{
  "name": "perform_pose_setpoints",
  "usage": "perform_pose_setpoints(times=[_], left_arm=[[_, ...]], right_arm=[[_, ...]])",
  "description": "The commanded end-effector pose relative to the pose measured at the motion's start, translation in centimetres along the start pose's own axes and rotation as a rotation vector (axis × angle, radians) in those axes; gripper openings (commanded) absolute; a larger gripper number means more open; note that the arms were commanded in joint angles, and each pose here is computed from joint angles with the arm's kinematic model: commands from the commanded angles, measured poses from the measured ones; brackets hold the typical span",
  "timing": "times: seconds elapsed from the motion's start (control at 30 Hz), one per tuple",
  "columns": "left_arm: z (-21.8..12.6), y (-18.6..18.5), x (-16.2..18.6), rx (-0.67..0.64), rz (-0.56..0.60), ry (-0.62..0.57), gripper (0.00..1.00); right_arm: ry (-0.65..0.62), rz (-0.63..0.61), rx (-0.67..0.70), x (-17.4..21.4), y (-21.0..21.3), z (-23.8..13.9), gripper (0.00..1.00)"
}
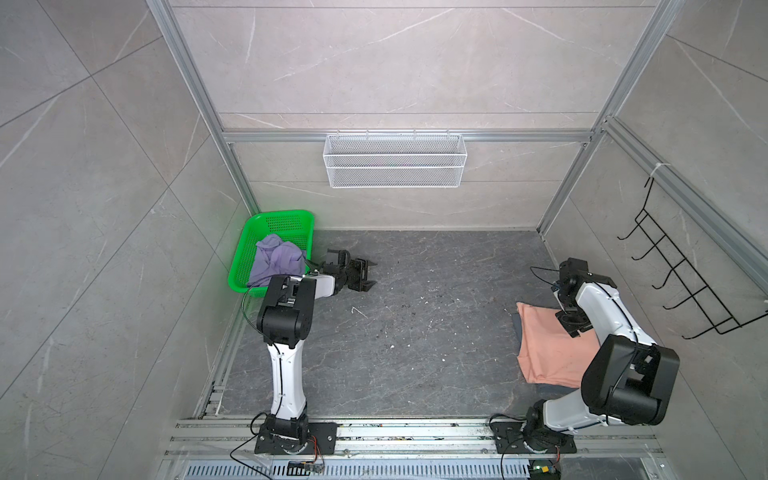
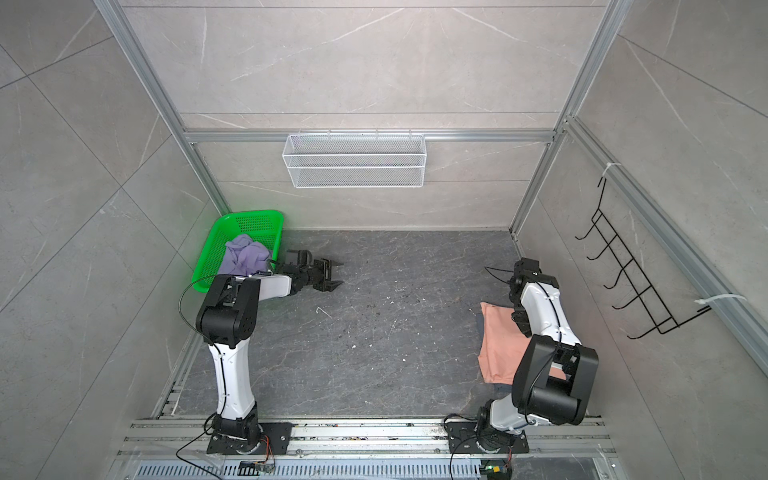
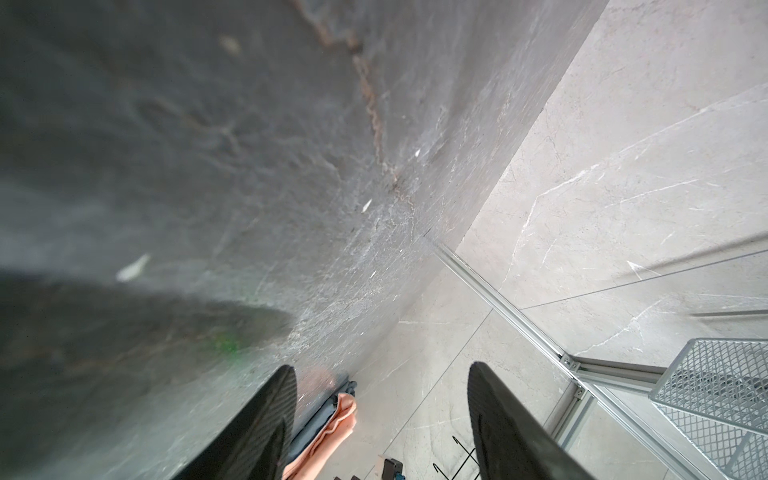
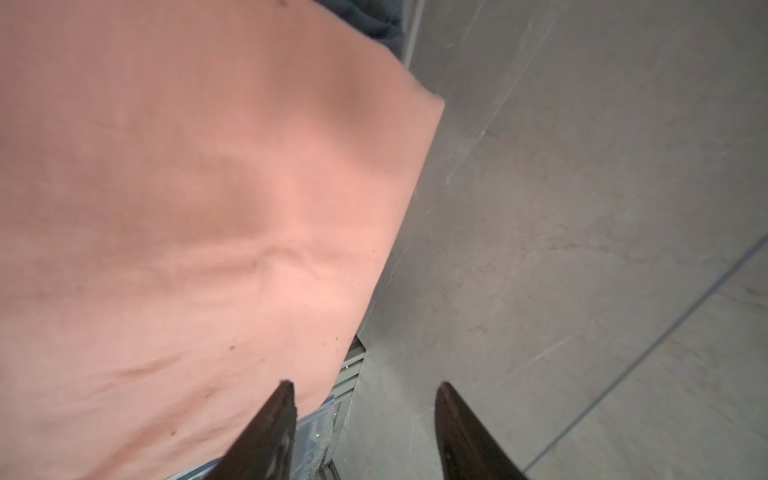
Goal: Fold and stack the t-shirts
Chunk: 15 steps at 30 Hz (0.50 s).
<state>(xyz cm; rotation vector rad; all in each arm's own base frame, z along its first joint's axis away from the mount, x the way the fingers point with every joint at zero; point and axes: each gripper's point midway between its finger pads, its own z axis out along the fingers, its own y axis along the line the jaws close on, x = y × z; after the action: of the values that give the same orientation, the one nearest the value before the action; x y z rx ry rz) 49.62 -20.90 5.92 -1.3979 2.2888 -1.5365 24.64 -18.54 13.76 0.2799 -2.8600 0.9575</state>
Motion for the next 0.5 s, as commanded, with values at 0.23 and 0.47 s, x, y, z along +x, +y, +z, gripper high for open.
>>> perform_pose_setpoints(times=[0.23,0.47], left_arm=[[-0.5,-2.0,0.4,0.026,0.059,0.018,0.68],[-1.2,-3.1,1.0,0.026,0.114,0.018,0.67]], right_arm=[[-0.198,0.338,-0.16,-2.7,-1.1,-4.9,0.69],[-0.357,0.64,-0.642,-7.0,5.5,-7.9,0.99]])
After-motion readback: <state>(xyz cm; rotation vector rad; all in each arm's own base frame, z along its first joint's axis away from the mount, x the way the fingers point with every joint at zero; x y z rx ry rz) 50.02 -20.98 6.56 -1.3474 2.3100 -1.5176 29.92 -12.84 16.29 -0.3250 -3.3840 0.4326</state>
